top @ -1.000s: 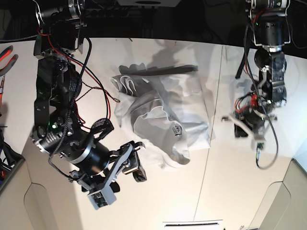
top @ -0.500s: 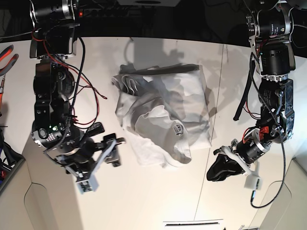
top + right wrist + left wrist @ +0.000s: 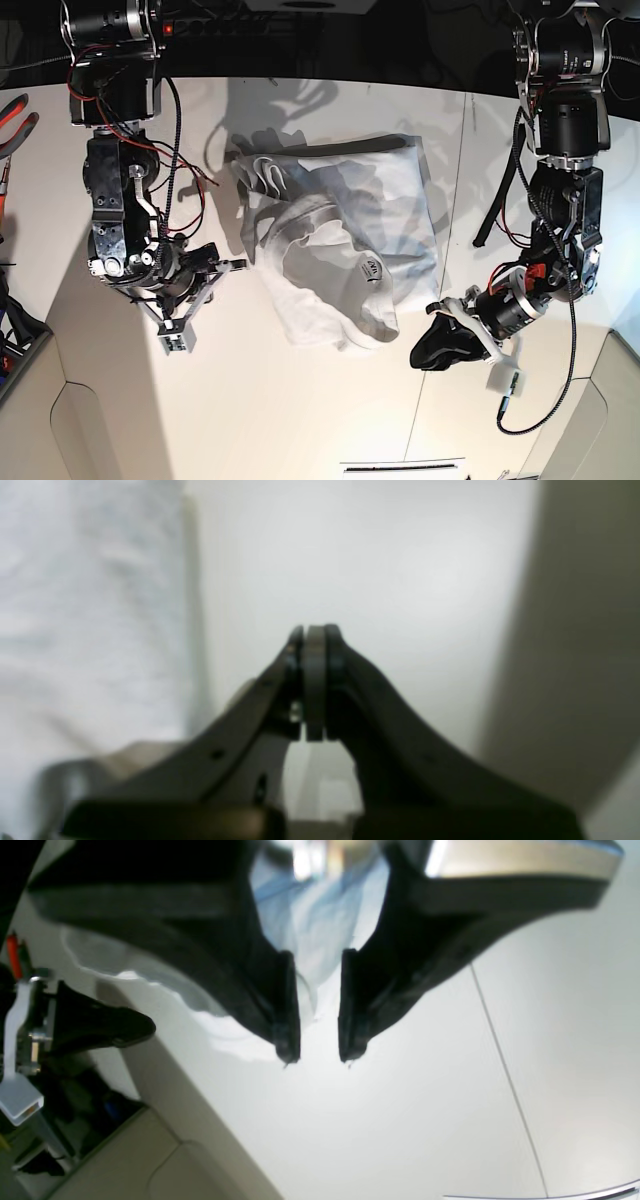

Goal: Layout the t-shirt on the table in an organized manner, then fold the t-shirt properly

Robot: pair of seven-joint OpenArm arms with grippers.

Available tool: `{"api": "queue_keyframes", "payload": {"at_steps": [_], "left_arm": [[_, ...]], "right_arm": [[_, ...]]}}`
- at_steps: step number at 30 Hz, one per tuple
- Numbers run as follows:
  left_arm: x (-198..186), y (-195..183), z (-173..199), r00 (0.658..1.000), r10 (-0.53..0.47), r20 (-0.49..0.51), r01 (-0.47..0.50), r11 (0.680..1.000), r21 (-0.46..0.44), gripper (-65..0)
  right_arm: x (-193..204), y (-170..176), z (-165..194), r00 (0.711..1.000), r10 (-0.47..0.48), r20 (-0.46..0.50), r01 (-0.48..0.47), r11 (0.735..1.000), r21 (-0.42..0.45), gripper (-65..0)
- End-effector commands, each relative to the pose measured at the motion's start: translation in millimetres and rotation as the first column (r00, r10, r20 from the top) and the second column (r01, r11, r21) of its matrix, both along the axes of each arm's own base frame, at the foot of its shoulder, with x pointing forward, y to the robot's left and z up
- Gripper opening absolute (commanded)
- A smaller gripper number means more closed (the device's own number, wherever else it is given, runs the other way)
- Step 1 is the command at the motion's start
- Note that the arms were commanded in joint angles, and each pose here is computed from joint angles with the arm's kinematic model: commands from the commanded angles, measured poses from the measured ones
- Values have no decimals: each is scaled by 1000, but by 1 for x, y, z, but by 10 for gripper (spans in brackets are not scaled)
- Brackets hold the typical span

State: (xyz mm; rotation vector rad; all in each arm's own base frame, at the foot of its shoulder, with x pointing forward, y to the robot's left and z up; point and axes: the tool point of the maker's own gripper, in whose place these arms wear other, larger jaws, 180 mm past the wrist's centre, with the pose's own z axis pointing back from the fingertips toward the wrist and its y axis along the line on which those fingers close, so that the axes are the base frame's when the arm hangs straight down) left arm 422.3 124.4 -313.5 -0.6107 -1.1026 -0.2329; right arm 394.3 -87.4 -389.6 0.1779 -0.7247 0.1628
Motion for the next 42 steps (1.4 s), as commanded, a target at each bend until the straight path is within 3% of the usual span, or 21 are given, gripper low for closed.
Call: {"api": "queue_keyframes", "payload": {"at_steps": [1,7,11,22,28,34,38,42], "left_arm": [[10,0,24,998,-2,71,3,1000,-24,-484],[10,1,23,998,-2,68,3,1000,-12,-484],[10,1,23,998,-2,68,3,1000,-14,-484],[9,1,22,998,-3,67,3,1000,-13,-484],[9,0,23,998,-2,67,3,1000,-14,-484],[5,-3,22,999,-11,47,14,998,-60,-484],[-9,-22,3,993,-91,-69,87,995,-57,-485],[-37,-49,-32,950,-218,-223,229,973,20,-485]], "right_arm": [[16,3,21,998,-1,70,-1,1000,26,-650],[14,31,28,993,75,87,-83,993,89,-650],[6,68,28,985,147,86,-156,982,108,-650],[-36,169,25,918,387,85,-395,911,121,-650],[-65,193,1,923,381,51,-383,899,211,-650],[-86,192,-43,923,381,-60,-359,906,225,-650],[-88,191,-49,922,379,-74,-355,907,226,-650],[-86,191,-47,923,379,-68,-356,907,224,-650]]}}
